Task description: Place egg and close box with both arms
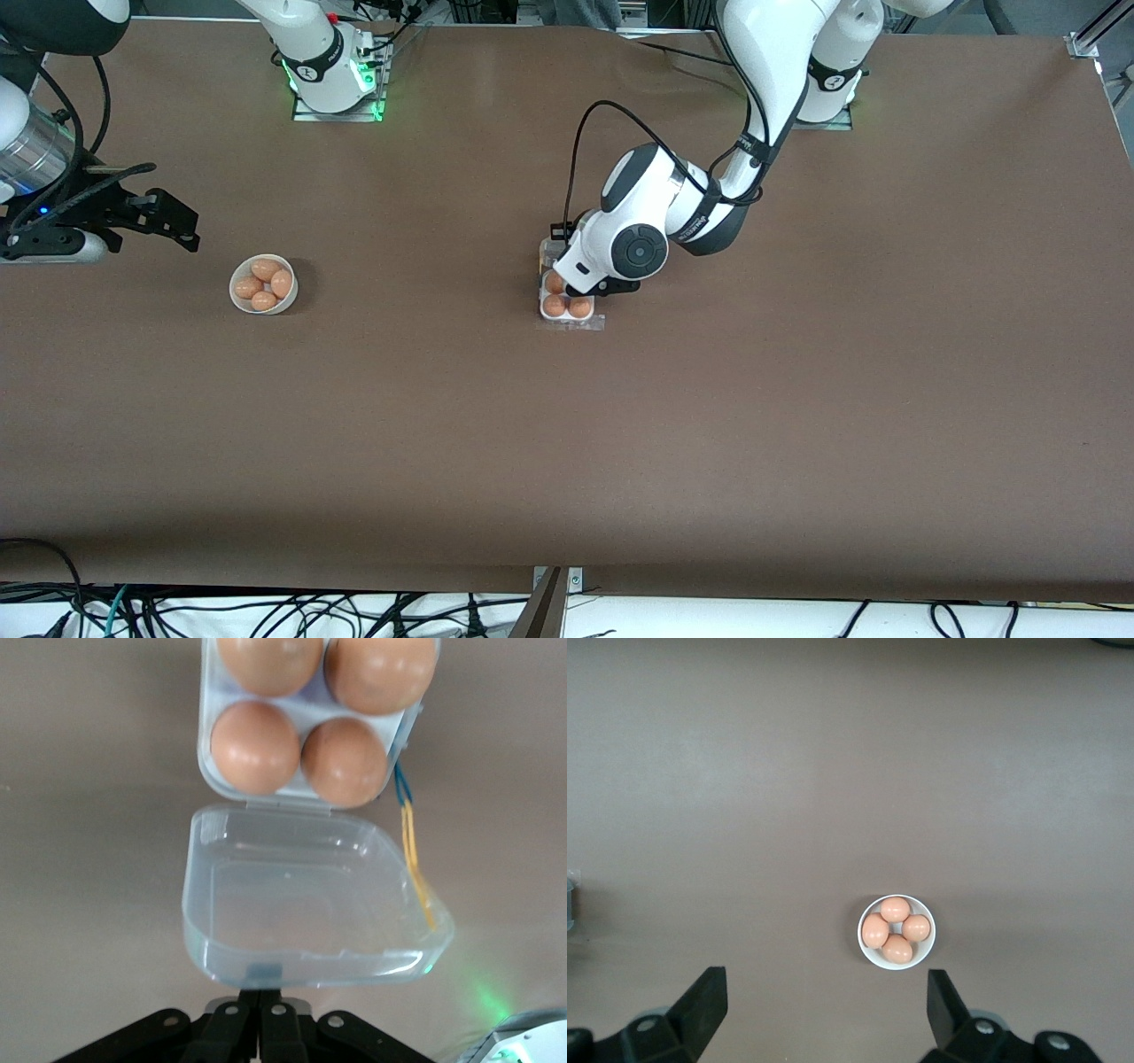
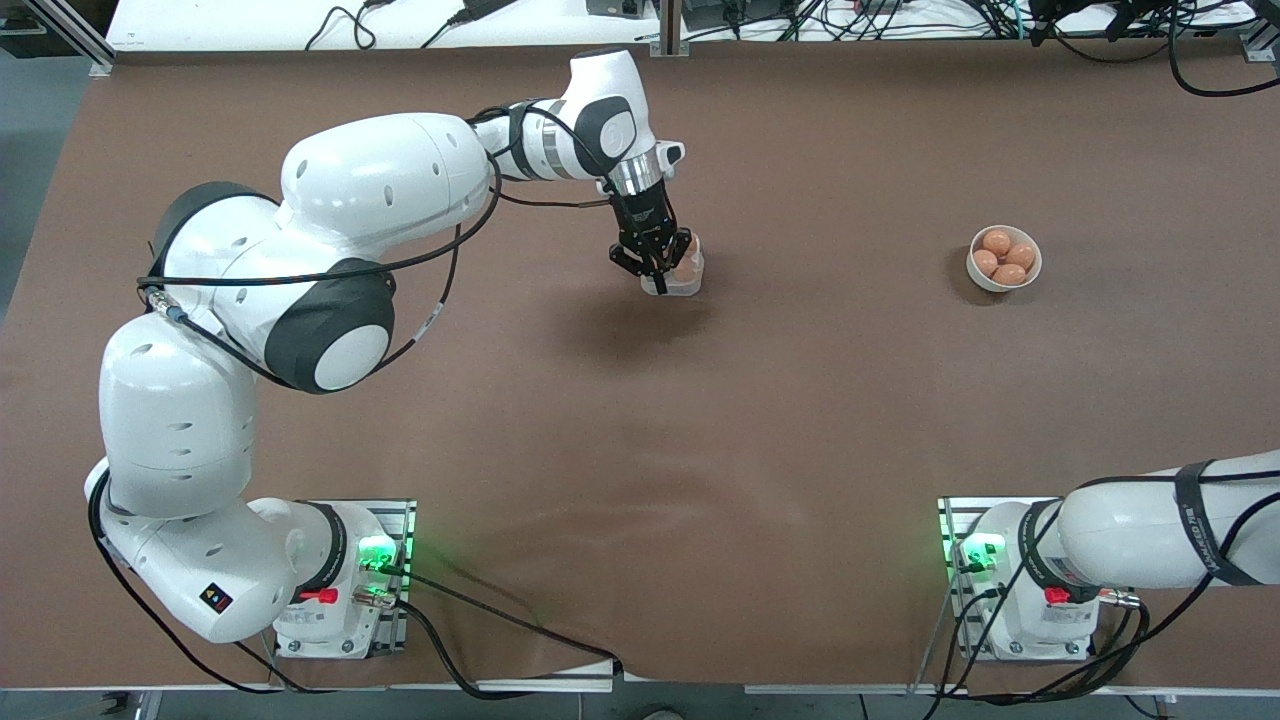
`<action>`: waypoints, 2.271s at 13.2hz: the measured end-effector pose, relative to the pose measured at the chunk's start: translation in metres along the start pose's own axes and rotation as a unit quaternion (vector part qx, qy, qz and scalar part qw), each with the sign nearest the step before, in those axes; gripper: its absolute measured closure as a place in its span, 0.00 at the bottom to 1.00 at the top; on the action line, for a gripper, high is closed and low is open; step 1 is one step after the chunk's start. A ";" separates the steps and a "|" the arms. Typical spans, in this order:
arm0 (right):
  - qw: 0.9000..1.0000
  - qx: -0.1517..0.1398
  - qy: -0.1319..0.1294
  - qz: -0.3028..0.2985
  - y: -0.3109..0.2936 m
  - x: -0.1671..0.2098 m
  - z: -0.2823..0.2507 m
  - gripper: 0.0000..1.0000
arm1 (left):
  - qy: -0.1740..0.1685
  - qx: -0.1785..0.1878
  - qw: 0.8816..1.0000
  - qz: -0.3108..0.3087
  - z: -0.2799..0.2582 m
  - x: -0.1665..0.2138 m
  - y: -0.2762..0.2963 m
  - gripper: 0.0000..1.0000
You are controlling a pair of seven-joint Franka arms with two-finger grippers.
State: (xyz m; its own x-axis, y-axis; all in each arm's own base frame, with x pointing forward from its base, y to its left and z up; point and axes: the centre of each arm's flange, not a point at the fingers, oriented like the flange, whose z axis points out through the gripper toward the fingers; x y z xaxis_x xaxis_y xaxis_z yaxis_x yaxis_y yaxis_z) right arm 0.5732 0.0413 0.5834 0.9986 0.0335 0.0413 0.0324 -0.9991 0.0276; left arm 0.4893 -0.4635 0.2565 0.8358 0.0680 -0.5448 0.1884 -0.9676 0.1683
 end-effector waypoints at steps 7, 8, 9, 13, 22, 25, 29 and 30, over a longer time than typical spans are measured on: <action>1.000 0.000 -0.001 0.000 0.000 0.000 0.000 0.00 | 0.081 -0.035 0.996 -0.035 -0.084 0.050 -0.033 0.85; 1.000 0.000 -0.001 0.000 0.000 0.000 0.000 0.00 | 0.096 -0.026 0.994 -0.038 -0.109 0.057 -0.046 0.77; 1.000 0.000 -0.001 0.000 0.000 0.000 0.000 0.00 | 0.116 -0.012 0.992 -0.037 -0.136 0.062 -0.057 0.67; 1.000 0.000 -0.001 0.000 0.000 0.000 0.000 0.00 | 0.227 0.075 0.970 -0.033 -0.230 0.068 -0.097 0.26; 1.000 0.000 -0.001 0.000 0.000 0.000 0.000 0.00 | 0.291 0.131 0.945 -0.074 -0.351 0.086 -0.243 0.00; 1.000 0.000 -0.001 -0.001 -0.001 0.000 0.000 0.00 | 0.305 0.120 0.944 -0.050 -0.411 0.049 -0.297 0.00; 1.000 0.000 -0.001 -0.001 -0.002 0.000 0.000 0.00 | 0.315 0.093 0.944 -0.040 -0.460 -0.014 -0.375 0.00; 1.000 0.000 -0.001 -0.003 -0.003 0.000 0.000 0.00 | 0.309 0.092 0.946 -0.038 -0.455 -0.028 -0.378 0.00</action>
State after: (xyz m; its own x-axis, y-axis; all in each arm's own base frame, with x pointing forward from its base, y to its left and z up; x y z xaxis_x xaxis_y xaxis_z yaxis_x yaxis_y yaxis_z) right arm 0.5728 0.0443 0.5834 0.9984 0.0389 0.0402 0.0378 -0.9989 0.0275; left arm 0.6299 0.0110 0.5820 0.9760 0.2133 0.0437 0.2146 -0.9763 -0.0290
